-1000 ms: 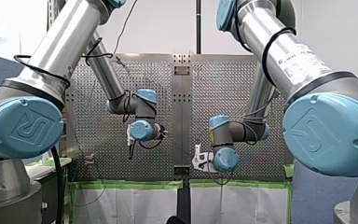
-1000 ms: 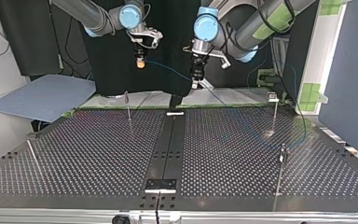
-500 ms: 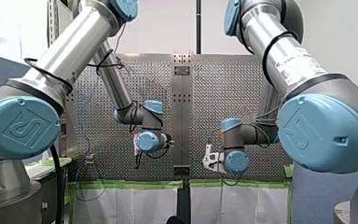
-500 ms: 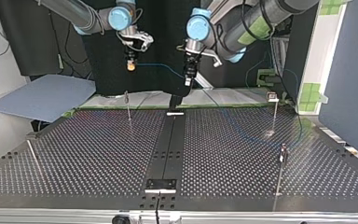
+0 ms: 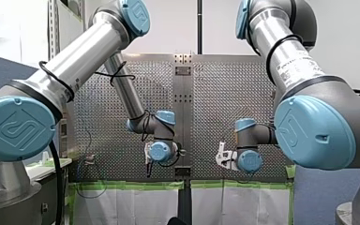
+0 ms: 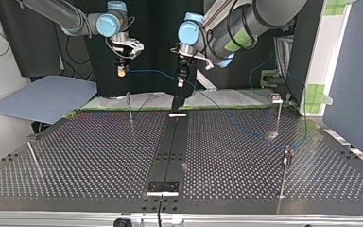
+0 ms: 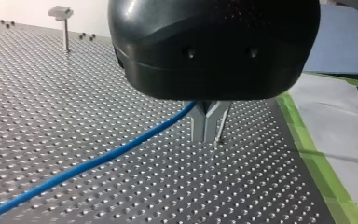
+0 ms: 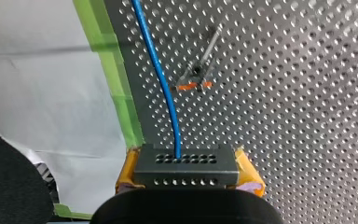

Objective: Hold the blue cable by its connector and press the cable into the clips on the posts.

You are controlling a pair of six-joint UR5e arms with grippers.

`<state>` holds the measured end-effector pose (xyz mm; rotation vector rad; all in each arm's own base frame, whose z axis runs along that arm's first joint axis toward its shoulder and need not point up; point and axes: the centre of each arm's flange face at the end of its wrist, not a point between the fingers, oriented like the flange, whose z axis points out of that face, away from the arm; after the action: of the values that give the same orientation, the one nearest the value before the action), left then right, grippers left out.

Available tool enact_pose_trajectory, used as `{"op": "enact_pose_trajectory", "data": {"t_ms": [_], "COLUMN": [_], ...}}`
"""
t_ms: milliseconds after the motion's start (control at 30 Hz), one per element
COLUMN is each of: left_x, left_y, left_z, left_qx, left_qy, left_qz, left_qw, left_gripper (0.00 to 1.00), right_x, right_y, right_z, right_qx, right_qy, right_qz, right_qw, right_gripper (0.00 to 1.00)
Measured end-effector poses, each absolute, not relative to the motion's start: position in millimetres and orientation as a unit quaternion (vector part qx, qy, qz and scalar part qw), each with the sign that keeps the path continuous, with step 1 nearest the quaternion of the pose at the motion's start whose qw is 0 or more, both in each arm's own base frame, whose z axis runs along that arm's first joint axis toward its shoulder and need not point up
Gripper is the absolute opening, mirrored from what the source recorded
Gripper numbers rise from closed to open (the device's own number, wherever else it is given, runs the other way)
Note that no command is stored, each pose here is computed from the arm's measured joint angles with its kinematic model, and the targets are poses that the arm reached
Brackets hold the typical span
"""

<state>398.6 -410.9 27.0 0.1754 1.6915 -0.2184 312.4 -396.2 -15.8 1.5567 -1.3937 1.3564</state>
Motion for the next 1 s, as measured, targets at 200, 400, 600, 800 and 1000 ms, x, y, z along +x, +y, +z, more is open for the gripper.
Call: {"op": "enact_pose_trajectory", "data": {"t_ms": [200,400,600,800,1000], "left_x": [400.4,394.5,384.0,383.7,390.4], "left_y": [-420.9,-441.3,-463.5,-479.2,-490.3], "left_z": [12.6,-5.5,-23.2,-42.8,-53.8], "left_qx": [0.085,0.091,0.094,0.097,0.089], "left_qy": [0.752,0.76,0.765,0.768,0.767], "left_qz": [-0.096,-0.103,-0.107,-0.11,-0.106], "left_qw": [0.646,0.635,0.628,0.623,0.627], "left_gripper": [0.0,0.0,0.0,0.0,0.0], "right_x": [302.4,292.4,284.0,277.4,270.1], "right_y": [-408.6,-418.9,-428.6,-435.2,-440.9], "right_z": [-14.1,-13.3,-11.8,-11.2,-11.4], "right_qx": [0.577,0.568,0.557,0.553,0.551], "right_qy": [-0.537,-0.541,-0.541,-0.541,-0.542], "right_qz": [0.524,0.529,0.536,0.54,0.541], "right_qw": [0.322,0.323,0.33,0.331,0.331], "right_gripper": [0.0,0.0,0.0,0.0,0.0]}}
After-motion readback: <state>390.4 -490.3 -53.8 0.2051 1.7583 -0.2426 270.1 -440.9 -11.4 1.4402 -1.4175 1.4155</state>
